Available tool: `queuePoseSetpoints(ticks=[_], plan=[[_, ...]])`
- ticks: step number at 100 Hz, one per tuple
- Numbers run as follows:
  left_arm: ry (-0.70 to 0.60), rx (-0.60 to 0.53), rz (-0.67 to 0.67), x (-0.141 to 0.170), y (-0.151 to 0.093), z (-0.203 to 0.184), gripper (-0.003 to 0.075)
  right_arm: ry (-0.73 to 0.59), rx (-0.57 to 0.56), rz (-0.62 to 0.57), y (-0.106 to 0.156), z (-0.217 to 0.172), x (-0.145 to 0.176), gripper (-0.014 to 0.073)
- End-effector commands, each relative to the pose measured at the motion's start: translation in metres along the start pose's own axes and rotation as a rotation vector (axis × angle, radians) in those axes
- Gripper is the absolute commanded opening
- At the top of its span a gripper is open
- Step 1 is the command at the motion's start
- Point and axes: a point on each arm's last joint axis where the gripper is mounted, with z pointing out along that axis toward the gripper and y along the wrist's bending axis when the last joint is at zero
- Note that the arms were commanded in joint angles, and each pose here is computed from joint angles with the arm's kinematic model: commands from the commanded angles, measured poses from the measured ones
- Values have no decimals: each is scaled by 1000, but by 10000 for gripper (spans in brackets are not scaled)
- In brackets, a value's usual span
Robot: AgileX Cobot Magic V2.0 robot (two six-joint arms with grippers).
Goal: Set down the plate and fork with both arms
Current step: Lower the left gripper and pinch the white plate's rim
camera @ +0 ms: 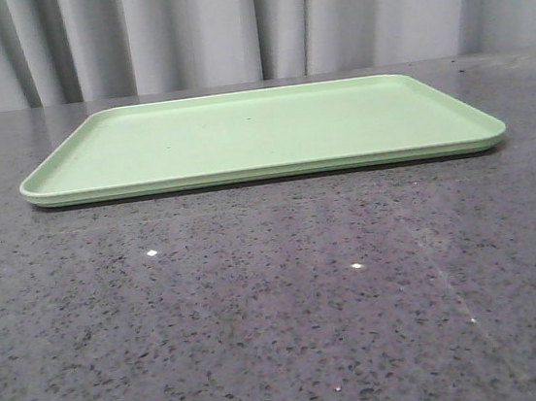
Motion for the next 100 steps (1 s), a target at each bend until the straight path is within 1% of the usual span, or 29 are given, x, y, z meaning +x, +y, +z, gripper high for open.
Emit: queuePoseSetpoints(ticks=[1,21,35,47,67,83,100], plan=[[-75,-23,18,-18,1,4,564,-100,10,2,-1,-3,-17,438],[20,-60,69,-21,-1,30,565,-100,10,2,-1,-3,-17,438],[54,-61,79,-23,-4,45,565,-100,10,2,-1,-3,-17,438],[87,-94,52,-23,0,57,565,-100,10,2,-1,-3,-17,438],[126,-207,-28,-23,22,71,568,-100,10,2,-1,-3,-17,438],[138,-226,-101,-23,31,85,567,-100,10,2,-1,-3,-17,438],[188,-239,-132,-19,37,103,567,-100,10,2,-1,-3,-17,438]])
